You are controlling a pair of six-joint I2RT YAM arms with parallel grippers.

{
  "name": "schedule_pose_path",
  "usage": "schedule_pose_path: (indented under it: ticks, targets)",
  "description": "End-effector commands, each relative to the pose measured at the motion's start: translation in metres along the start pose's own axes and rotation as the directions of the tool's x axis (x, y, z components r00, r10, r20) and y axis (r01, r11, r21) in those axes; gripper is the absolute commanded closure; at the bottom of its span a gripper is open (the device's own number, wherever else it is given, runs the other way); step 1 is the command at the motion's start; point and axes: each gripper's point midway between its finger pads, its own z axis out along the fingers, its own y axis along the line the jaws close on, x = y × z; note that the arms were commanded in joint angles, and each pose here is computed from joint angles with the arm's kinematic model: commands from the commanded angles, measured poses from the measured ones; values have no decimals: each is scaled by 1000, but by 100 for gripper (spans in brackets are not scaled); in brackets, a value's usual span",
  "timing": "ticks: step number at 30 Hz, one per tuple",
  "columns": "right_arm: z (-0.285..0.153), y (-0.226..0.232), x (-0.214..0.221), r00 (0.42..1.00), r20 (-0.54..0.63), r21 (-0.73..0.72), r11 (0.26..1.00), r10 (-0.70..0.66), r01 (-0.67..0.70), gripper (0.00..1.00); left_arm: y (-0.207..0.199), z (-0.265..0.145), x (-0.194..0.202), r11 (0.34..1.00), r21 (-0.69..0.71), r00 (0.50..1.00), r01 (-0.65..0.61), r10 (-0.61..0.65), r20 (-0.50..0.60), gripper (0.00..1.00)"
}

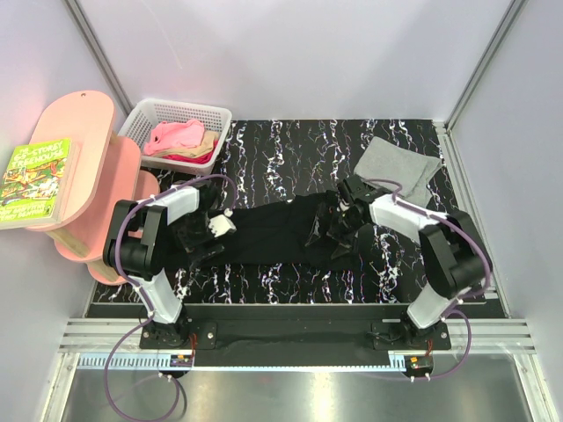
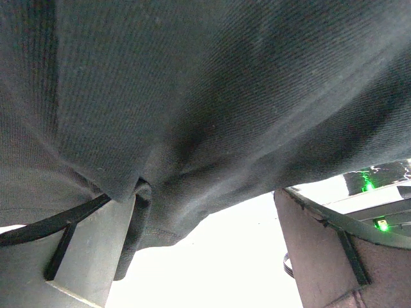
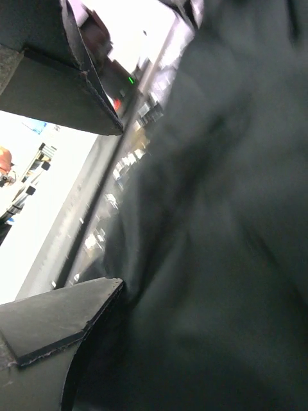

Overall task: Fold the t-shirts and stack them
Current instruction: Fold the tshirt

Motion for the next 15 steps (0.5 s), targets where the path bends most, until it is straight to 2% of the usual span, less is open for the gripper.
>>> schedule_pose_path:
  ticks: [1, 8, 10, 15]
  targets:
    - [36, -47, 2, 999, -23, 141, 990, 31, -28, 0, 6, -2, -5, 999, -30, 1000, -14, 14, 18, 1]
    - [39, -98, -9, 998, 4, 290, 955, 64, -63, 0, 9, -3, -1, 999, -47, 1000, -16, 16, 11, 1]
    - [27, -101, -15, 998, 22, 323, 945, 52, -57, 0, 8, -4, -1, 999, -47, 1000, -17, 17, 13, 1]
    - [-19, -85, -67, 985, 171, 359, 932, -10, -52, 0, 7, -7, -2, 999, -43, 1000, -13, 14, 26, 1]
